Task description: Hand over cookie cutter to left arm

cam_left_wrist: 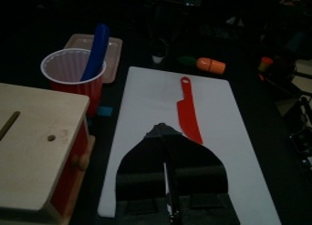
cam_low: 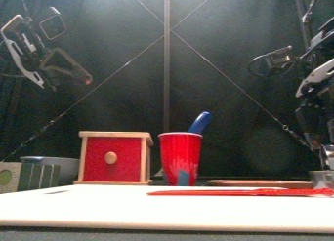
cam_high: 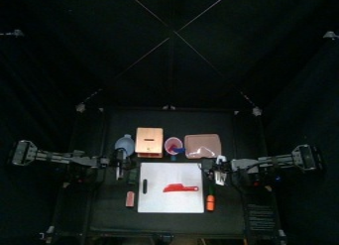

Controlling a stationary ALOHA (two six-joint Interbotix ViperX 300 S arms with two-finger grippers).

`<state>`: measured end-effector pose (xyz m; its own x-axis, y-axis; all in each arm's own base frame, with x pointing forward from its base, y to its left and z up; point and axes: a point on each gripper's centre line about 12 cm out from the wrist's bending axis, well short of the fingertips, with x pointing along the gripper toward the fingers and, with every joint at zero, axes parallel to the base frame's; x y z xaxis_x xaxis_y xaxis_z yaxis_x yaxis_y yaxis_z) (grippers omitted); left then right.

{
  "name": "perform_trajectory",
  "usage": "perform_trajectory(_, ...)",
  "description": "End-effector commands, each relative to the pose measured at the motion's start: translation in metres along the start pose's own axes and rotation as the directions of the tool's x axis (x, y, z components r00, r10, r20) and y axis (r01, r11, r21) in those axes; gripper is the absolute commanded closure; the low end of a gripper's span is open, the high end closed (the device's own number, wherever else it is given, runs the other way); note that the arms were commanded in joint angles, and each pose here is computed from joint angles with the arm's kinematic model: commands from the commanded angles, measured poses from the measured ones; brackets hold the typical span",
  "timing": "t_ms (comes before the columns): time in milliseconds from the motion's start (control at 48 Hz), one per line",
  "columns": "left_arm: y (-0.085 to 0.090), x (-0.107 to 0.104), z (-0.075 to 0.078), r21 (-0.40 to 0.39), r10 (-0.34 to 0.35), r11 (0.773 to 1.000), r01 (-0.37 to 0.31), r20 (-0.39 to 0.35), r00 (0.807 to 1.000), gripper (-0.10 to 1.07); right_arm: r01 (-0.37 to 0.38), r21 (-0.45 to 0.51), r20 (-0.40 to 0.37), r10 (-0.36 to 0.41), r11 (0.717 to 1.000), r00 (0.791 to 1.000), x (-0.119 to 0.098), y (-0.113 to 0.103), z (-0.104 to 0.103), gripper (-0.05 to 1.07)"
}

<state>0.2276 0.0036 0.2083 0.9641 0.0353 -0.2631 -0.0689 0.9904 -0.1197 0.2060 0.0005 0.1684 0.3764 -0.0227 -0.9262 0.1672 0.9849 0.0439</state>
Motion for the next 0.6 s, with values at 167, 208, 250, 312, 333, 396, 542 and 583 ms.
perform_trajectory(167, 0.0, 0.001, 0.006, -0.001, 0.0, 1.0, 0.0, 0.022, 1.0, 0.81, 0.028, -0.042, -0.019, -0.029, 0.999, 0.999, 0.008, -0.001, 0.003, 0.11)
perform_trajectory(208, 0.0, 0.001, 0.006, -0.001, 0.0, 1.0, 0.0, 0.022, 1.0, 0.81, 0.032, -0.046, -0.029, -0.033, 0.998, 0.999, 0.011, -0.001, 0.004, 0.11)
perform_trajectory(250, 0.0, 0.001, 0.005, -0.002, 0.0, 1.0, 0.0, 0.02, 1.0, 0.81, 0.034, -0.052, -0.034, -0.036, 0.998, 0.999, 0.013, -0.001, 0.005, 0.11)
perform_trajectory(312, 0.0, 0.001, 0.004, -0.001, 0.001, 1.0, -0.001, 0.017, 1.0, 0.81, 0.039, -0.058, -0.044, -0.042, 0.998, 0.998, 0.016, -0.001, 0.006, 0.11)
perform_trajectory(333, 0.0, 0.001, 0.004, -0.001, 0.001, 1.0, -0.001, 0.017, 1.0, 0.81, 0.039, -0.058, -0.048, -0.042, 0.998, 0.998, 0.017, -0.001, 0.005, 0.12)
perform_trajectory(396, 0.0, 0.0, 0.003, -0.002, 0.001, 1.0, -0.001, 0.014, 1.0, 0.81, 0.042, -0.06, -0.059, -0.045, 0.997, 0.997, 0.021, -0.001, 0.006, 0.12)
perform_trajectory(542, 0.001, 0.0, 0.001, -0.008, 0.004, 1.0, -0.004, 0.009, 1.0, 0.81, 0.039, -0.062, -0.053, -0.043, 0.997, 0.998, 0.022, 0.001, 0.01, 0.17)
perform_trajectory(583, 0.001, 0.0, 0.001, -0.008, 0.004, 1.0, -0.004, 0.008, 1.0, 0.81, 0.038, -0.062, -0.045, -0.041, 0.997, 0.998, 0.021, 0.001, 0.012, 0.2)
